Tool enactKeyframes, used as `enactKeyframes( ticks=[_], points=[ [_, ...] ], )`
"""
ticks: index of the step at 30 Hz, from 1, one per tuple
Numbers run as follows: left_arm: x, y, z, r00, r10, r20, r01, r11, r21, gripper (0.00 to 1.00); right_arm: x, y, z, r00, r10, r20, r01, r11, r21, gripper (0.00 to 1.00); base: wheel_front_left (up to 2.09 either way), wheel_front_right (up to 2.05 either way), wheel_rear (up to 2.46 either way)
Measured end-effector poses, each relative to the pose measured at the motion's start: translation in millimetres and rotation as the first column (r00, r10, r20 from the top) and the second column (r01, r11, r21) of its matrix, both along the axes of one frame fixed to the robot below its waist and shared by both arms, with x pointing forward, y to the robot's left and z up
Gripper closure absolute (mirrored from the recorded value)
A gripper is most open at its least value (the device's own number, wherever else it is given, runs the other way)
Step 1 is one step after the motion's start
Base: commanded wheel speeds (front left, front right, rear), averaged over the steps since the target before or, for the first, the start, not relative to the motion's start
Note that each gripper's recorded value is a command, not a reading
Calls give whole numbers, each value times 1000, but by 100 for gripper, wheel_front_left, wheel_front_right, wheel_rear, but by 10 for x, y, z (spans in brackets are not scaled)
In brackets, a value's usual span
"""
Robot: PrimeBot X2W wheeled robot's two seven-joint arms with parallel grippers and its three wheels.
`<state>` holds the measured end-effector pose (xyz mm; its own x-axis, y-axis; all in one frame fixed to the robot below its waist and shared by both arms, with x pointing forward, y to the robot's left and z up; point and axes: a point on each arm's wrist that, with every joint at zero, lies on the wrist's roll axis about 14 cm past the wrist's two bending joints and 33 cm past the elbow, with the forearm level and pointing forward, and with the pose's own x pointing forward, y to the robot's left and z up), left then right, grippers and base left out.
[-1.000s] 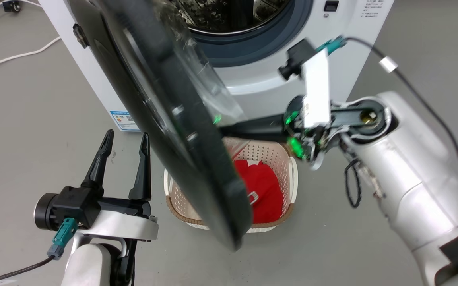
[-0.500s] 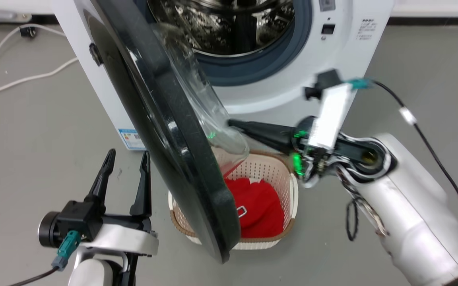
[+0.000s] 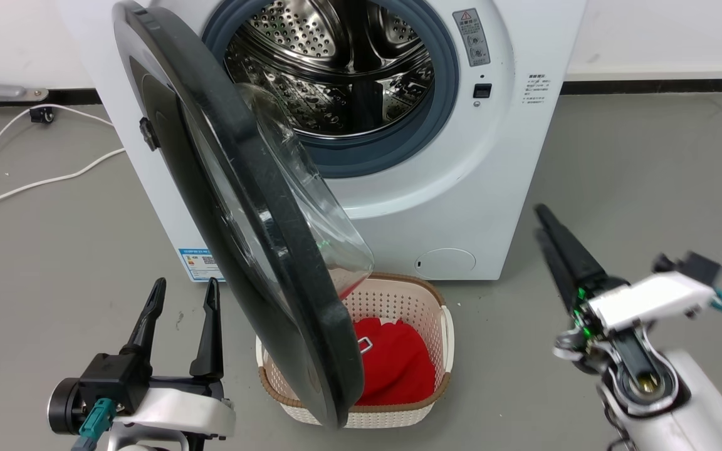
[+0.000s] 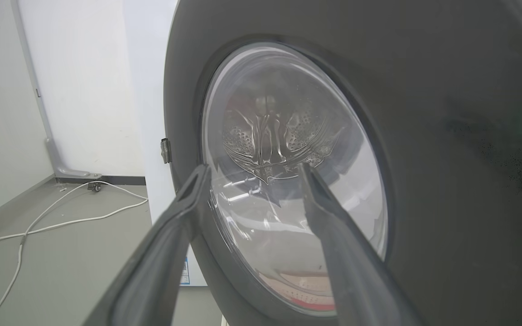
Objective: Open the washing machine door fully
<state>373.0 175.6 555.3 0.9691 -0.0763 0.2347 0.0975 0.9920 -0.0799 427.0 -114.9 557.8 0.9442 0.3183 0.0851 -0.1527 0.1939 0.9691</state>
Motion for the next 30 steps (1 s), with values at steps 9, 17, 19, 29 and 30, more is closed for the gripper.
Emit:
enactKeyframes(
  ticks=[9,17,19,29,30],
  points=[
    [4,39,30,1000,14,9,-14,1000,-2,0,-217,-889,-81,907,-363,213,417,844,-337,0,0,0,0],
    [32,24,28,1000,11,9,-11,1000,4,0,-457,-950,626,749,-280,601,652,476,-590,0,0,0,0],
    [38,25,21,1000,12,7,-12,1000,5,0,-520,-859,714,728,-214,652,676,384,-629,0,0,0,0],
    [56,12,29,1000,9,9,-9,1000,12,0,-695,-556,120,837,-61,544,542,235,-807,0,0,0,0],
    [60,11,31,1000,8,10,-9,1000,12,0,-693,-566,54,848,-67,526,525,241,-816,0,0,0,0]
  ],
)
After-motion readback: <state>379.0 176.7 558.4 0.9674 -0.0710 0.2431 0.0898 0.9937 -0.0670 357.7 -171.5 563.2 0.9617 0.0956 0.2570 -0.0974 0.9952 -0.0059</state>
